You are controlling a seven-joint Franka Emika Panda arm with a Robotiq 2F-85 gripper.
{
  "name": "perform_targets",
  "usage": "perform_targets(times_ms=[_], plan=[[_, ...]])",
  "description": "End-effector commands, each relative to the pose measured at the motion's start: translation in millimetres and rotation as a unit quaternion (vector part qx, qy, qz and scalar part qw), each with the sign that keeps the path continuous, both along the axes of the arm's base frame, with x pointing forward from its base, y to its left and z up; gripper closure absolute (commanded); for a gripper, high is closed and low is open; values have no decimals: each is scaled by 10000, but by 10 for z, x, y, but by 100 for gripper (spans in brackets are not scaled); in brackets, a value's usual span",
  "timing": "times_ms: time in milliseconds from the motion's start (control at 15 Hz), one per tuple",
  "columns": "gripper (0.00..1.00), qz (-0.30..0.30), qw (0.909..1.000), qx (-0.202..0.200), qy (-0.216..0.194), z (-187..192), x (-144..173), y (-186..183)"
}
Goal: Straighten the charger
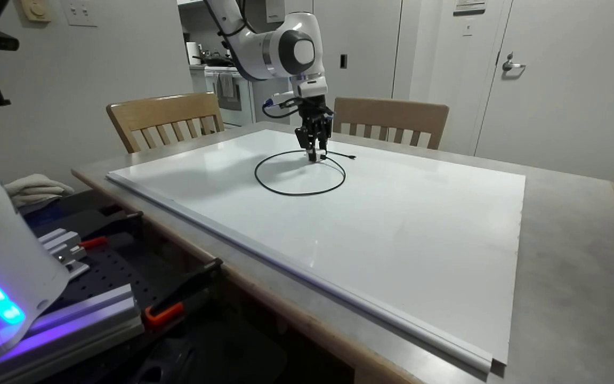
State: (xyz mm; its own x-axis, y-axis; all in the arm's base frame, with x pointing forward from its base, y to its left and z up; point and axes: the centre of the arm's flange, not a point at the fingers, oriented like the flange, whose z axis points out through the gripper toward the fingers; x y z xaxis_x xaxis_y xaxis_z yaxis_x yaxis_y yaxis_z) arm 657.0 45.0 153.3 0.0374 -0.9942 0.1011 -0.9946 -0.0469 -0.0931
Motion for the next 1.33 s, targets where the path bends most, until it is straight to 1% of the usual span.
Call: perform_targets(times_ms=[0,67,133,200,333,400,533,667,867,1067,1133,1267], plan=[[48,0,10000,0,0,0,0,0],[48,0,10000,-1,0,0,0,0],[73,0,10000,0,0,0,0,0],[73,33,9999,-131,52,-13,29,39],[73,-38,9997,-238,90,-71,51,-43],[73,-260,9986,-450,124,-115,35,-157],[73,-669,9965,-492,78,-175,-21,-384],[73,-1122,9925,-477,-14,-202,-71,-617],[73,-1748,9836,-434,-104,-214,-150,-937],[73,-2341,9714,-350,-188,-249,-277,-1243],[73,-2567,9656,-334,-242,-261,-330,-1335],[73,-3177,9468,-221,-472,-282,-456,-1549]])
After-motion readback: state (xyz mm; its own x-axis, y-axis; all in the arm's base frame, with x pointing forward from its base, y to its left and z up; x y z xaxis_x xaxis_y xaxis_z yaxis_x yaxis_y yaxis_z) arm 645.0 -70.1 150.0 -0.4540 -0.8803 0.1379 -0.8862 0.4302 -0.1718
